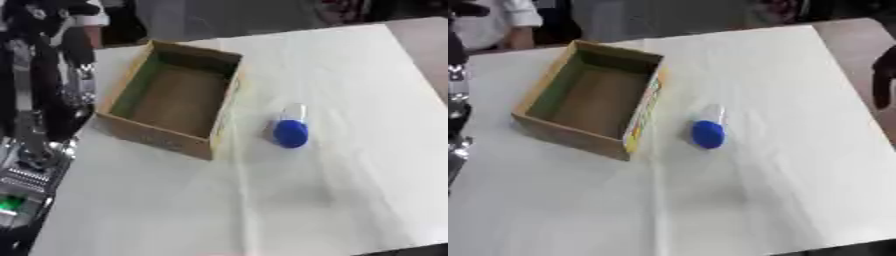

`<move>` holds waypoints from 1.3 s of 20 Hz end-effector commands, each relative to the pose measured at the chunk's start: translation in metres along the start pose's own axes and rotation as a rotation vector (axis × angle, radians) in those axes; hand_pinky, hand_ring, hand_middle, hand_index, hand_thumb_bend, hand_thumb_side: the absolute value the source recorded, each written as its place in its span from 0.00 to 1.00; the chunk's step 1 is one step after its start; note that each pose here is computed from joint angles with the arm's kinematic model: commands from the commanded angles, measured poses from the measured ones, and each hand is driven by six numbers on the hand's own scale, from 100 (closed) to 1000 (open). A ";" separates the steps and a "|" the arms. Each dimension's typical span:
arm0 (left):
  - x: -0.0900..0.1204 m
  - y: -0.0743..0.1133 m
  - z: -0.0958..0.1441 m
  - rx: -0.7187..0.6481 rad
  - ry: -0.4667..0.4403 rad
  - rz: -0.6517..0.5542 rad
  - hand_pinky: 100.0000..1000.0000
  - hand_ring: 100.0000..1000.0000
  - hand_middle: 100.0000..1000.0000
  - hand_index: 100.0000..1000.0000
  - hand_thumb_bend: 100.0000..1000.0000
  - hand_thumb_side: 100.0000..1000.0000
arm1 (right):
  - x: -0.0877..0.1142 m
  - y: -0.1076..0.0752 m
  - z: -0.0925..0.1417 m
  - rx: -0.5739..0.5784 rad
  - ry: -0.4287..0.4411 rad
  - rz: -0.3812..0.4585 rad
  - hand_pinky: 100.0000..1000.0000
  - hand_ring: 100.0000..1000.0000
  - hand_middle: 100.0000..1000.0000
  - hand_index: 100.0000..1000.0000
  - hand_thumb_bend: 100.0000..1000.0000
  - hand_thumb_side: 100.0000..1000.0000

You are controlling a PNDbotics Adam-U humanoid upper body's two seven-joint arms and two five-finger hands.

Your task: Pick up objects on the table and place them in the box.

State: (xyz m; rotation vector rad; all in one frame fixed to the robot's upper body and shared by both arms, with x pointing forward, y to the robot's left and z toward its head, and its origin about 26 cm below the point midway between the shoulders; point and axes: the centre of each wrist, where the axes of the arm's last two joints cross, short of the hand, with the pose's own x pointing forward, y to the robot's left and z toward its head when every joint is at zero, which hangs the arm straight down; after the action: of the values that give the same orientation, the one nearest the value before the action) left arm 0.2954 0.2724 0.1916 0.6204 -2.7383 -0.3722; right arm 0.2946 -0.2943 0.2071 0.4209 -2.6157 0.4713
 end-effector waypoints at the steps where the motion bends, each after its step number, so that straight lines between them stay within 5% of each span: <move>1: 0.003 0.006 -0.005 0.002 -0.021 -0.017 0.61 0.66 0.88 0.75 0.01 0.68 | 0.008 -0.005 -0.006 0.007 -0.021 0.068 0.14 0.51 0.47 0.64 0.00 0.83; 8: 0.002 0.006 -0.003 0.000 -0.007 -0.017 0.61 0.66 0.88 0.75 0.00 0.68 | 0.011 -0.010 -0.008 0.095 0.006 0.281 0.22 0.61 0.63 0.77 0.00 0.74; 16: 0.003 0.006 -0.001 -0.026 -0.002 -0.011 0.61 0.66 0.88 0.75 0.00 0.68 | 0.037 -0.036 -0.028 0.322 0.018 0.643 0.35 0.68 0.72 0.81 0.00 0.77; 17: 0.003 0.005 -0.001 -0.029 -0.001 -0.010 0.61 0.66 0.88 0.75 0.00 0.69 | 0.040 -0.039 -0.032 0.365 0.017 0.701 0.45 0.76 0.75 0.82 0.00 0.79; 20: 0.003 0.005 0.000 -0.034 0.002 -0.008 0.61 0.66 0.88 0.75 0.00 0.69 | 0.046 -0.042 -0.038 0.473 0.023 0.847 0.57 0.80 0.77 0.83 0.00 0.83; 26: 0.003 0.003 0.000 -0.039 0.003 -0.003 0.61 0.65 0.88 0.75 0.00 0.69 | 0.049 -0.040 -0.045 0.668 0.063 1.009 0.71 0.82 0.80 0.85 0.00 0.93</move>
State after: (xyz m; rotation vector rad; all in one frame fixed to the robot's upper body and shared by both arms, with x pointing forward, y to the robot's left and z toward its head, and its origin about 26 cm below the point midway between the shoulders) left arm 0.2935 0.2726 0.1859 0.6116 -2.6995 -0.4021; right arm 0.2865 -0.3229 0.2666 -0.7086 -2.3996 1.5457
